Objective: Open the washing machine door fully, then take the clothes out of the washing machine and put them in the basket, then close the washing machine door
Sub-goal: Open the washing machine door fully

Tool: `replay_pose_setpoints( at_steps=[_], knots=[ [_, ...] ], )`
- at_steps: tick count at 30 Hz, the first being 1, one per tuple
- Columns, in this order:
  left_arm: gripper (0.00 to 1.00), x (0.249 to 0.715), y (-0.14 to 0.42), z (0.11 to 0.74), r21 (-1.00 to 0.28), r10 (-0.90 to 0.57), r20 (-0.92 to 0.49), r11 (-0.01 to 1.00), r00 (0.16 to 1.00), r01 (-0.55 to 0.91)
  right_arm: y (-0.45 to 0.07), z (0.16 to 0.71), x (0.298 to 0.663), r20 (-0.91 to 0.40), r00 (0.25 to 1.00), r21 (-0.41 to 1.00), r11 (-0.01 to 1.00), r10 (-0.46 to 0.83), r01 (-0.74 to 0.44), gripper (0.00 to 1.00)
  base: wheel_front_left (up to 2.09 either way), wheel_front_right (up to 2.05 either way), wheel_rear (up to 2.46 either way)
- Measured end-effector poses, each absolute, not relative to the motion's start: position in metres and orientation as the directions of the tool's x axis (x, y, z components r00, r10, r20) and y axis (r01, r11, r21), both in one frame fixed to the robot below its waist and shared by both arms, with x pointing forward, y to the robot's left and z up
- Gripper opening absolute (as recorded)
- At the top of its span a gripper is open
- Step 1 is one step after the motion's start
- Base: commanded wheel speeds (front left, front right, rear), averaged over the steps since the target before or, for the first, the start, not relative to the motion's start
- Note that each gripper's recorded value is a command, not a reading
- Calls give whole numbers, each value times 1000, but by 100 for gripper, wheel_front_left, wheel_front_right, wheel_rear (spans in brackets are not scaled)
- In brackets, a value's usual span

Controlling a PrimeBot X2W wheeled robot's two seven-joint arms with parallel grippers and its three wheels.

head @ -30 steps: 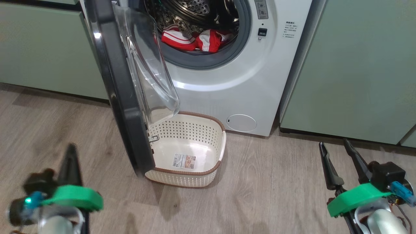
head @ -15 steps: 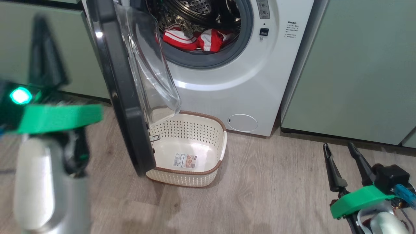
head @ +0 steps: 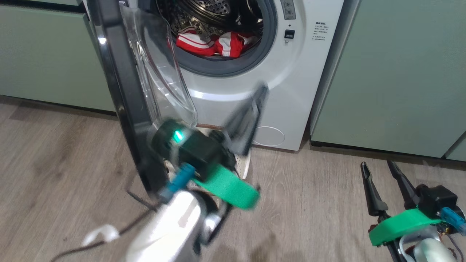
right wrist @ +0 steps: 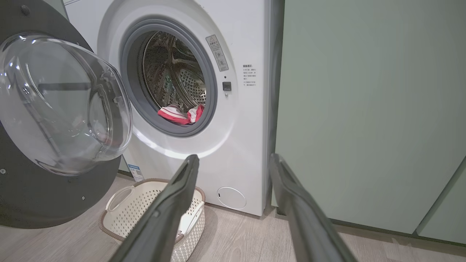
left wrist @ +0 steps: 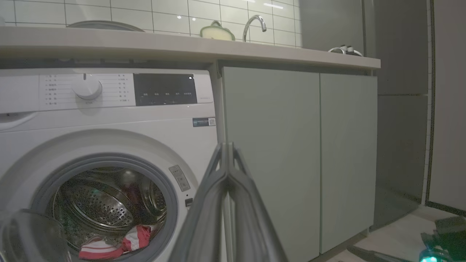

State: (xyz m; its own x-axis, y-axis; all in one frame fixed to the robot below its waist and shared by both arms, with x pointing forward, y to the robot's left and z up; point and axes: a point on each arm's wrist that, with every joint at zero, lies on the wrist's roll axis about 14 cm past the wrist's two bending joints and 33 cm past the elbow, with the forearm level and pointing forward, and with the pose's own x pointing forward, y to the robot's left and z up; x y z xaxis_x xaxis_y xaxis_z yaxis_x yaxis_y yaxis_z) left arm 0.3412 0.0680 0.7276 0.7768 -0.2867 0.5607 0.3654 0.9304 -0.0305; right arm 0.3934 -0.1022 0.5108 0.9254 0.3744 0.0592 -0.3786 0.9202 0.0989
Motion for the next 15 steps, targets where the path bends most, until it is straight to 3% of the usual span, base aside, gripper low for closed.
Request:
replay_pose_setpoints(
  at_steps=[3, 7, 15],
  knots=[
    [0, 348, 46, 661, -55, -339, 389, 920, 857, 389, -103, 509, 393, 54, 926, 100, 921, 373, -377, 100, 0, 0, 0],
    [0, 353, 54, 598, -95, -302, 230, 939, 925, 330, -104, 504, 391, 42, 927, 103, 922, 372, -374, 100, 0, 0, 0],
    [0, 363, 120, 549, -140, -73, 129, 986, 989, 91, -102, 503, 392, 37, 925, 103, 919, 378, -380, 100, 0, 0, 0]
  ],
)
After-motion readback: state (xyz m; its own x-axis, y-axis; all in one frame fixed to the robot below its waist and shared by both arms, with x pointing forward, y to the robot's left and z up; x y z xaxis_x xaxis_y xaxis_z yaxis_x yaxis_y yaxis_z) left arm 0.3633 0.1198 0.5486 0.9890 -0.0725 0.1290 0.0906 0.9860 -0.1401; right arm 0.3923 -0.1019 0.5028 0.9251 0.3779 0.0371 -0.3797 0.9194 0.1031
